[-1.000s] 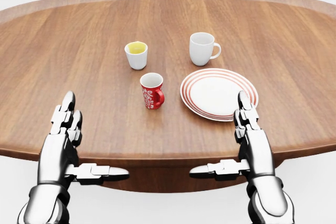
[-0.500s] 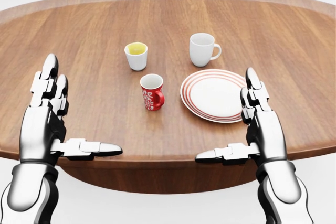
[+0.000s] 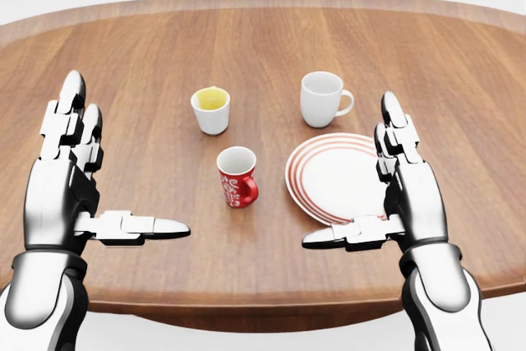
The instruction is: Pick up the red mug and put it on the plate
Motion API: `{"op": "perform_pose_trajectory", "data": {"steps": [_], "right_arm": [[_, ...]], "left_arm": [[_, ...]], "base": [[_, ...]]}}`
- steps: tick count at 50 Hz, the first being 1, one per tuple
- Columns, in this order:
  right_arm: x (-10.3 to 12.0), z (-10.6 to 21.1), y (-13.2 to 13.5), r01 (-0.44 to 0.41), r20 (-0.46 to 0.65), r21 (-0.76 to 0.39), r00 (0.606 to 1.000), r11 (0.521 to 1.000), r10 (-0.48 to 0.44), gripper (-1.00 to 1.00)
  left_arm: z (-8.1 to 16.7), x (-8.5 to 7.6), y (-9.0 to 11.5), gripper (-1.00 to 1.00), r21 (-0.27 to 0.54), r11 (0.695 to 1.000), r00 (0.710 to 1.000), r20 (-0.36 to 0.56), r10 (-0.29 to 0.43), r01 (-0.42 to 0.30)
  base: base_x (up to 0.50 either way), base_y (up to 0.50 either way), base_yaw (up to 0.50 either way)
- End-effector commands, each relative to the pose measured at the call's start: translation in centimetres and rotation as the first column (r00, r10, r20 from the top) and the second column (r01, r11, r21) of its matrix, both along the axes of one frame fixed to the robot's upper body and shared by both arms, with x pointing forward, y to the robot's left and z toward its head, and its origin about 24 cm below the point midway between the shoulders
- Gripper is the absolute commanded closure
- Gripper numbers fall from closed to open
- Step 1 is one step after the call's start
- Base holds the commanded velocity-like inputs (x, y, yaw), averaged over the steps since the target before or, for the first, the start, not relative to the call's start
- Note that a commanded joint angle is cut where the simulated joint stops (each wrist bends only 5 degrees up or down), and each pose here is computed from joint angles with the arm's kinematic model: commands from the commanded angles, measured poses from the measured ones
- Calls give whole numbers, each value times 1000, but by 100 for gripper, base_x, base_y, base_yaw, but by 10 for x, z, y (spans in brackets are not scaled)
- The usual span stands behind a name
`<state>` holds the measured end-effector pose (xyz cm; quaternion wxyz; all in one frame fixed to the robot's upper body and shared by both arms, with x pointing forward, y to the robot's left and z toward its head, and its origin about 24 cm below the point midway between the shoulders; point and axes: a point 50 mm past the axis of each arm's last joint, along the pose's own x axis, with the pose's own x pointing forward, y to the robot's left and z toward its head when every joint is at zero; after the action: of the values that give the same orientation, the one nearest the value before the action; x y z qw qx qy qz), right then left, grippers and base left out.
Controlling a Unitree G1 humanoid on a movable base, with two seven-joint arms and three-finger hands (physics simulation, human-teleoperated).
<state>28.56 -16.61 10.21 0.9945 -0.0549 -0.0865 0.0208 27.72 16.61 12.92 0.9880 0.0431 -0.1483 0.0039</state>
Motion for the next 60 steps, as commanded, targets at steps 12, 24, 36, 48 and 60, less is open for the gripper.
{"op": "perform_pose_trajectory", "data": {"steps": [12, 24, 36, 48, 60], "right_arm": [[-2, 4, -1, -2, 19, -2, 1000, 1000, 2, -100], [-4, 9, 1, -8, 42, -12, 999, 1000, 8, -100], [-5, 15, 3, -14, 65, -18, 998, 1000, 16, -100], [-5, 14, 5, -18, 61, -26, 998, 1000, 19, -100], [-6, 16, 7, -25, 69, -37, 997, 999, 27, -100]], "left_arm": [[3, 0, -2, -100, 11, 1000, 1000, 12, -1, 1], [5, -1, 0, -100, 5, 1000, 1000, 22, 0, -1], [7, -2, 1, -100, 14, 1000, 1000, 31, 2, -2], [10, -4, 2, -100, 17, 1000, 999, 42, 3, -4], [14, -6, 2, -100, 23, 1000, 998, 65, -2, 1]], "base": [[30, 0, 0], [30, 0, 0], [30, 0, 0], [30, 0, 0], [30, 0, 0]]}}
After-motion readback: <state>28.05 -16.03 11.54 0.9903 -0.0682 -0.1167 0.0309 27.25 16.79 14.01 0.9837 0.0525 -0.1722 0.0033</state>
